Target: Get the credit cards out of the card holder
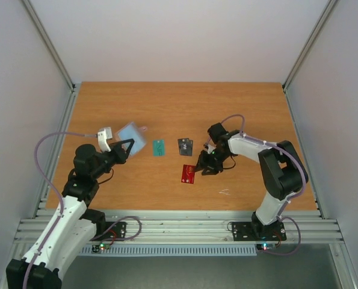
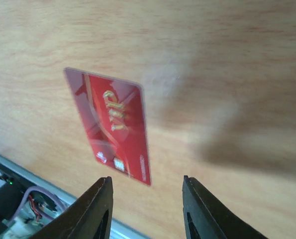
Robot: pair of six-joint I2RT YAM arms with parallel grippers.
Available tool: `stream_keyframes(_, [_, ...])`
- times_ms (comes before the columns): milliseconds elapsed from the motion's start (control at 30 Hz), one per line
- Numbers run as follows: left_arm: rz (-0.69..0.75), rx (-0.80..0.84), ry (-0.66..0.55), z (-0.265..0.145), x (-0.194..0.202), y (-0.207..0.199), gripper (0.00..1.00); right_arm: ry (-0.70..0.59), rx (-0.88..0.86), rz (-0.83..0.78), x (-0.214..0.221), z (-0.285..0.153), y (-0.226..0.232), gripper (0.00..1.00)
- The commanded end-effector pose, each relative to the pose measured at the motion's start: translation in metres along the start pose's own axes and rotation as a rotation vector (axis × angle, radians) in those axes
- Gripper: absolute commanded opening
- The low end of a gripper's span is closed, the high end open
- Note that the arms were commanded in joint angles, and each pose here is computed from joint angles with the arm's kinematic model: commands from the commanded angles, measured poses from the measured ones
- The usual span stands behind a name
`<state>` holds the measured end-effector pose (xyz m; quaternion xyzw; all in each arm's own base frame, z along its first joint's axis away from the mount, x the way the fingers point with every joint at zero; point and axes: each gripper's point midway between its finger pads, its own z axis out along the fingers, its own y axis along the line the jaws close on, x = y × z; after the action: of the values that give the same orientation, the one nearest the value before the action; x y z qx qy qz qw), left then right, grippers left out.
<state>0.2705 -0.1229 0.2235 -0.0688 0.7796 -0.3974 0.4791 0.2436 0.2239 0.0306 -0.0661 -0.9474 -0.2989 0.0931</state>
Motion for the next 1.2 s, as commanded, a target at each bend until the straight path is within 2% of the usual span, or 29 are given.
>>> stream_keyframes(0, [0.18,0.312,-0.074,-0.014,-0.024,-0.069,0.0,-0.08,0.15,-0.149,0.005,-0.057,0.01,0.42])
stream_keyframes(67, [0.246,0.415,-0.065,-0.022,-0.025,-0.091,0.0,-0.134,0.124,-0.251,0.008,-0.09,0.037,0.46])
stream_keyframes(133, [0.317,0.527,-0.044,-0.033,-0.024,-0.116,0.0,-0.198,0.021,-0.391,0.017,-0.128,0.079,0.49])
stream_keyframes(267, [0.494,0.753,0.002,-0.066,-0.02,-0.165,0.0,-0.344,-0.367,-0.786,0.066,-0.223,0.189,0.58])
stream_keyframes(333, [0.583,0.818,-0.011,-0.08,-0.025,-0.184,0.0,-0.366,-0.541,-0.943,0.101,-0.262,0.225,0.61])
stream_keyframes(400, [0.644,0.871,-0.019,-0.091,-0.03,-0.201,0.0,-0.378,-0.62,-1.036,0.123,-0.283,0.244,0.64])
stream_keyframes(633, [0.682,0.929,0.005,-0.101,-0.033,-0.221,0.0,-0.362,-0.669,-1.196,0.149,-0.283,0.27,0.66])
stream_keyframes(1000, [0.721,0.95,0.026,-0.105,-0.04,-0.233,0.0,-0.383,-0.555,-1.3,0.136,-0.275,0.266,0.65])
stream_keyframes(1167, [0.72,0.939,0.044,-0.103,-0.038,-0.231,0.0,-0.44,-0.526,-1.358,0.133,-0.283,0.265,0.67])
